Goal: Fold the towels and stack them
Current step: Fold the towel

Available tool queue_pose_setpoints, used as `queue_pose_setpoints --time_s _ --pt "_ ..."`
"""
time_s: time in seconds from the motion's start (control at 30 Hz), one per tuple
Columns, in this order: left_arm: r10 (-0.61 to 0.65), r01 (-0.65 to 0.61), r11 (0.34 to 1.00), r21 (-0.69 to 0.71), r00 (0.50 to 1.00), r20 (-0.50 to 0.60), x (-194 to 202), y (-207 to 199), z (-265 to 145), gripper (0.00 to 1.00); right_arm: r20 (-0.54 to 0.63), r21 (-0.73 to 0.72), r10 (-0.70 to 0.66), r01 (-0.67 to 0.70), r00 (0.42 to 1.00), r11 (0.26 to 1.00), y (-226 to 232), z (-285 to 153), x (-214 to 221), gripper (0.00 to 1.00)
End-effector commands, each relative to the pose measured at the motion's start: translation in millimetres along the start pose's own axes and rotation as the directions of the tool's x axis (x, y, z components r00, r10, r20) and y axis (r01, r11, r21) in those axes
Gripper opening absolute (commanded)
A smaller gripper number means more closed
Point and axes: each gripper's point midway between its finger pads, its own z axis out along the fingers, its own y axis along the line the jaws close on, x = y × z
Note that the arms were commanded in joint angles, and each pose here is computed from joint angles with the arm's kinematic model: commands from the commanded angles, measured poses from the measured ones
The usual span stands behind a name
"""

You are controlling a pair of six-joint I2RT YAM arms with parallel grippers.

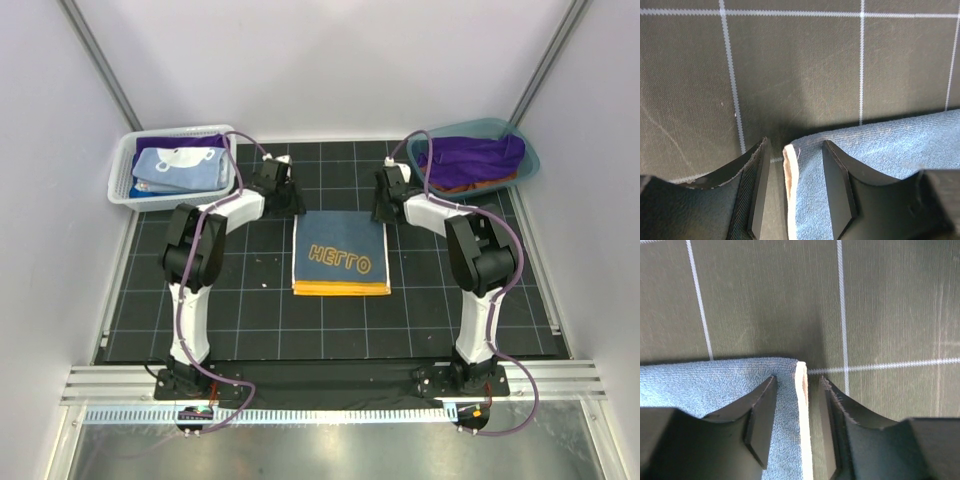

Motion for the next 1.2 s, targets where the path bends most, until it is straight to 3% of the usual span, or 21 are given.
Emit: queue_pose_setpoints --time_s 0.0,0.27,0.9,1.17 --pt "-0.005 0.005 1.0 -0.01 1.0 0.004 8.9 6.6 11.7 0.5 0.022 -0.034 0.013 -0.012 1.0 0.999 -3.7 6.7 -2.6 0.45" --pt "-0.019 0.019 1.0 -0.019 1.0 0.005 14.3 11.5 18.5 0.44 0.029 -0.09 0.019 -0.017 0.999 0.996 -0.1 8.1 -3.7 0.38" --pt "-0.021 0.021 1.0 -0.009 1.0 0.009 13.0 13.0 17.7 0.37 0.118 -0.208 0.05 -0.025 0.992 0.978 6.6 -14.1 -36.8 0.42" --pt "-0.012 0.012 1.0 0.01 1.0 0.009 9.3 9.0 16.4 0.37 0.098 -0.209 0.023 -0.002 0.995 0.978 10.6 -6.9 -39.7 0.42"
